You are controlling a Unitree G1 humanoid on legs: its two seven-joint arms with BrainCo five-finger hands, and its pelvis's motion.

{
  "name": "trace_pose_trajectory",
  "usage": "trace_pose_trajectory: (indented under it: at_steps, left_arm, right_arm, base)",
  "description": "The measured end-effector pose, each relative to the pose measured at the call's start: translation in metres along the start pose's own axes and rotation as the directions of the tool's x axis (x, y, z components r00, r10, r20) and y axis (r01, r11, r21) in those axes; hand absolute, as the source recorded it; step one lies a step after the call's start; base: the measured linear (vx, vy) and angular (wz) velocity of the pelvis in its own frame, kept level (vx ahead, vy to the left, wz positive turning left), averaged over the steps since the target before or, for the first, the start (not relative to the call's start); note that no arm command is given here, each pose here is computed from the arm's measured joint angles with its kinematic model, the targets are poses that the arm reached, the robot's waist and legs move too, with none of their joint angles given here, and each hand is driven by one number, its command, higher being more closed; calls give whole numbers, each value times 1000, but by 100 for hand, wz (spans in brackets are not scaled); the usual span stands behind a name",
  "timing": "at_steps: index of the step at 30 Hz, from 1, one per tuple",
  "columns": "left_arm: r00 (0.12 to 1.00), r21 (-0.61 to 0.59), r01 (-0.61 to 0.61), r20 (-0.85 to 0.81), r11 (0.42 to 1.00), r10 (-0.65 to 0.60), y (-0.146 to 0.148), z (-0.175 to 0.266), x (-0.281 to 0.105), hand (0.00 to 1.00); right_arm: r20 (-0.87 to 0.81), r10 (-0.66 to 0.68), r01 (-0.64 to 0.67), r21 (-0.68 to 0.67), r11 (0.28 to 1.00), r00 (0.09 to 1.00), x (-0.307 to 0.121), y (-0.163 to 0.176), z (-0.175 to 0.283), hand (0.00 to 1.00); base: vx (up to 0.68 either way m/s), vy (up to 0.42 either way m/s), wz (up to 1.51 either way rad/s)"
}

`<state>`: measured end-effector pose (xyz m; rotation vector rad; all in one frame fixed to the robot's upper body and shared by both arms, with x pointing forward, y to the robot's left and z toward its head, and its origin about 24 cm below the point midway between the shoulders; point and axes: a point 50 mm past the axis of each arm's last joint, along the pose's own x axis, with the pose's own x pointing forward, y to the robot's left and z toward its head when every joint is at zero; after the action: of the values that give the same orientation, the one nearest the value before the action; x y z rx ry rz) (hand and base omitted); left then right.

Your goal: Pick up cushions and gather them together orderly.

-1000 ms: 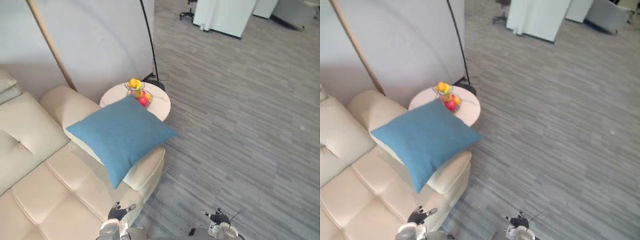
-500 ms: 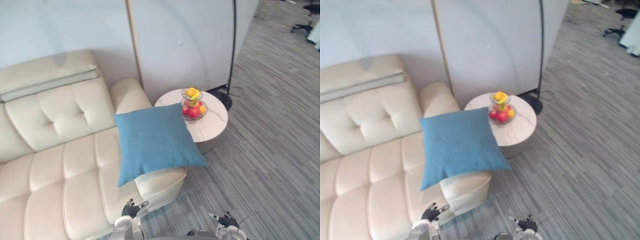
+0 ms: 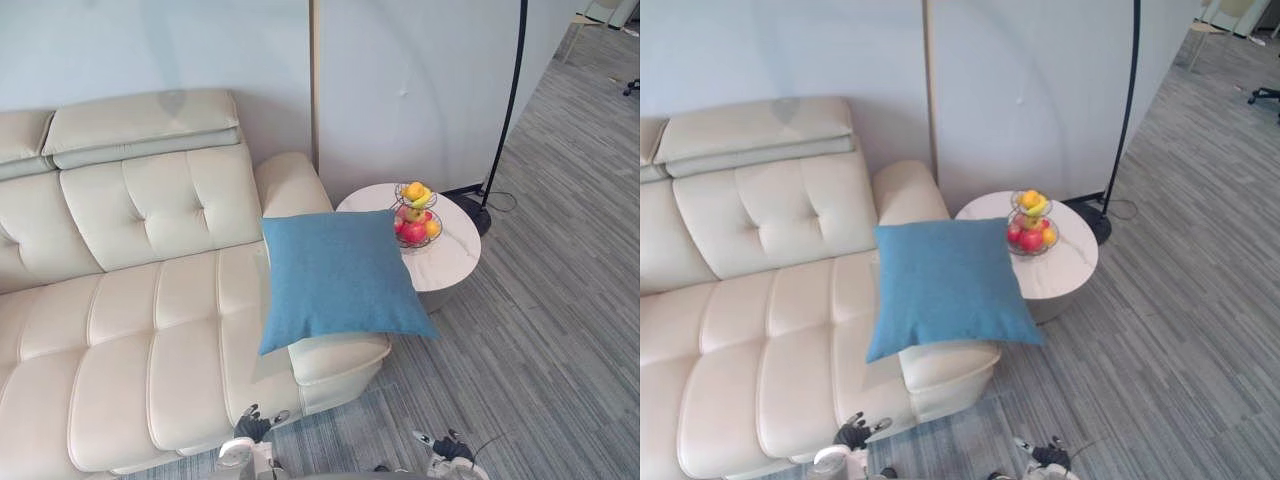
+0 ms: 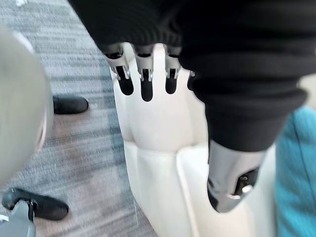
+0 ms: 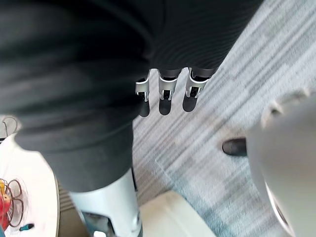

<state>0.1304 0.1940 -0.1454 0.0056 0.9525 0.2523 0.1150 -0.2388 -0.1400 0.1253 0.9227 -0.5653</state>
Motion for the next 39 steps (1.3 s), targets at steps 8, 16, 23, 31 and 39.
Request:
trace_pose_trajectory:
  at_steps: [8, 16, 23, 31, 39]
  left_arm:
    - [922, -155, -217, 291, 964, 255, 82, 70, -9, 0]
    - [814, -199, -102, 547, 975, 197, 47, 164, -15, 0]
    - [708, -187, 43, 699, 981, 102, -7, 242, -31, 0]
    - [577, -43, 176, 814, 984, -67, -77, 304, -66, 0]
    - [529, -4, 197, 842, 980, -103, -101, 321, -83, 100]
  right_arm:
    - [456, -76, 159, -147, 976, 887, -1, -57, 137, 0]
    - [641, 143, 7, -225, 974, 754, -16, 21, 227, 0]
    - [734, 214, -102, -195, 975, 645, -45, 76, 300, 0]
    - [802, 206, -131, -160, 978, 561, -76, 105, 338, 100]
    - [826, 219, -260, -92, 961, 520, -96, 127, 341, 100]
  base:
    - [40, 19, -1]
    - [62, 4, 13]
    - [-93, 12, 4]
    - [-69, 0, -4]
    - [-26, -9, -9]
